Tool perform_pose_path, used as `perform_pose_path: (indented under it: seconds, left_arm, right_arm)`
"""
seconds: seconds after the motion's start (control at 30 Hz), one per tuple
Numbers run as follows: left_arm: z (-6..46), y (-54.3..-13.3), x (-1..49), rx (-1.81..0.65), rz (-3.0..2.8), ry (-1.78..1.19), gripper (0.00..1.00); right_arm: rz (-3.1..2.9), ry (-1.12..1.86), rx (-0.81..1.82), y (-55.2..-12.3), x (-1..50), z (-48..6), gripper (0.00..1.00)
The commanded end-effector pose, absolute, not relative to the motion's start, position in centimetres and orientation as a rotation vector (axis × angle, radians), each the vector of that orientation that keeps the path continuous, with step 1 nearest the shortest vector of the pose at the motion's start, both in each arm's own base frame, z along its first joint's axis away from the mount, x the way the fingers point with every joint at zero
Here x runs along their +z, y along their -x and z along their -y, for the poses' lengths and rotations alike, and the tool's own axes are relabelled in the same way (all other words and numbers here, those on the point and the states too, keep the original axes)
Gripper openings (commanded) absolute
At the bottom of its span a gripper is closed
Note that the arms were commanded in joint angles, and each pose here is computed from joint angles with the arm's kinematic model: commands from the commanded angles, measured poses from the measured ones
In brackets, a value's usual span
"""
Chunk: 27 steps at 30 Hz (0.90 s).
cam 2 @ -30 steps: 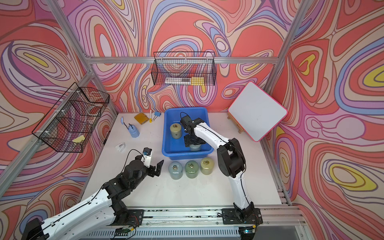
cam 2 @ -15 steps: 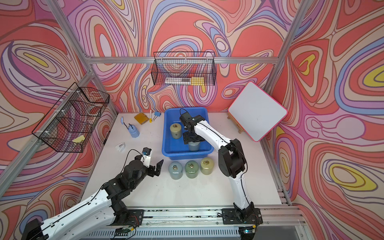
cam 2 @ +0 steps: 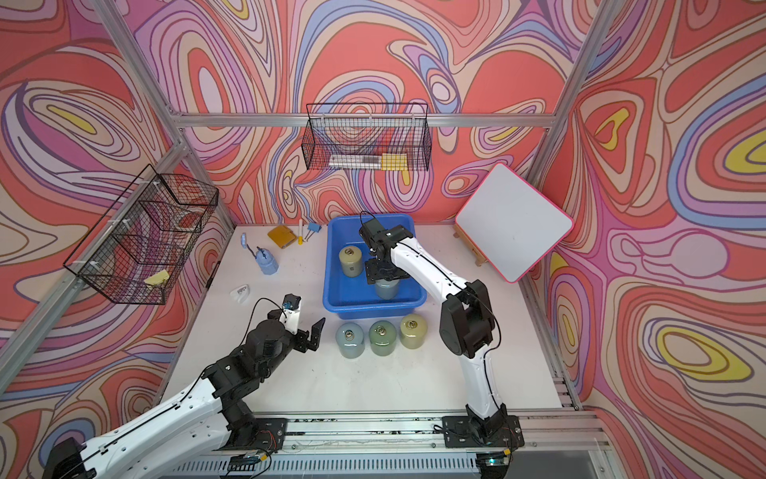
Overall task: Take the tea canister out of the basket
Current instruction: Pick up the tea canister from the basket, then place the tea canister at the center of the board.
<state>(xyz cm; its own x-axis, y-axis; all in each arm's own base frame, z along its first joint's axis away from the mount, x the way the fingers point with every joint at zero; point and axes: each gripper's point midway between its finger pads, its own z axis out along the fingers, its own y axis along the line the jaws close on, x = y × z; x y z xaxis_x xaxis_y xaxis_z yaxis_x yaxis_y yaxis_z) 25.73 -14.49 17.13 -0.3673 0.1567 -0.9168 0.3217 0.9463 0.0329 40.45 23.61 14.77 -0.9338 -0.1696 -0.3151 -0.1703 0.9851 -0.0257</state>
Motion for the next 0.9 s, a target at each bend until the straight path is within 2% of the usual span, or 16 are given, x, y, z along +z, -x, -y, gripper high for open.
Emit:
perform_pose_path:
  seconds: [0.0, 0.47, 0.87]
  left_arm:
    - [14.0, -26.0, 18.1, -0.167, -1.918, -0.316, 0.99]
    - [13.5, -25.8, 18.5, -0.164, -1.898, -0.291, 0.99]
    - [13.0, -25.6, 18.9, -0.166, -1.881, -0.268, 0.99]
  right_arm:
    - [-2.684, 0.218, 0.088, -40.9, 20.6, -23.6, 0.49]
    - [-2.635, 0.191, 0.169, -37.6, 25.3, -22.0, 0.49]
    - [-2.671, 0.145, 0.197, -30.2, 26.0, -19.1, 0.49]
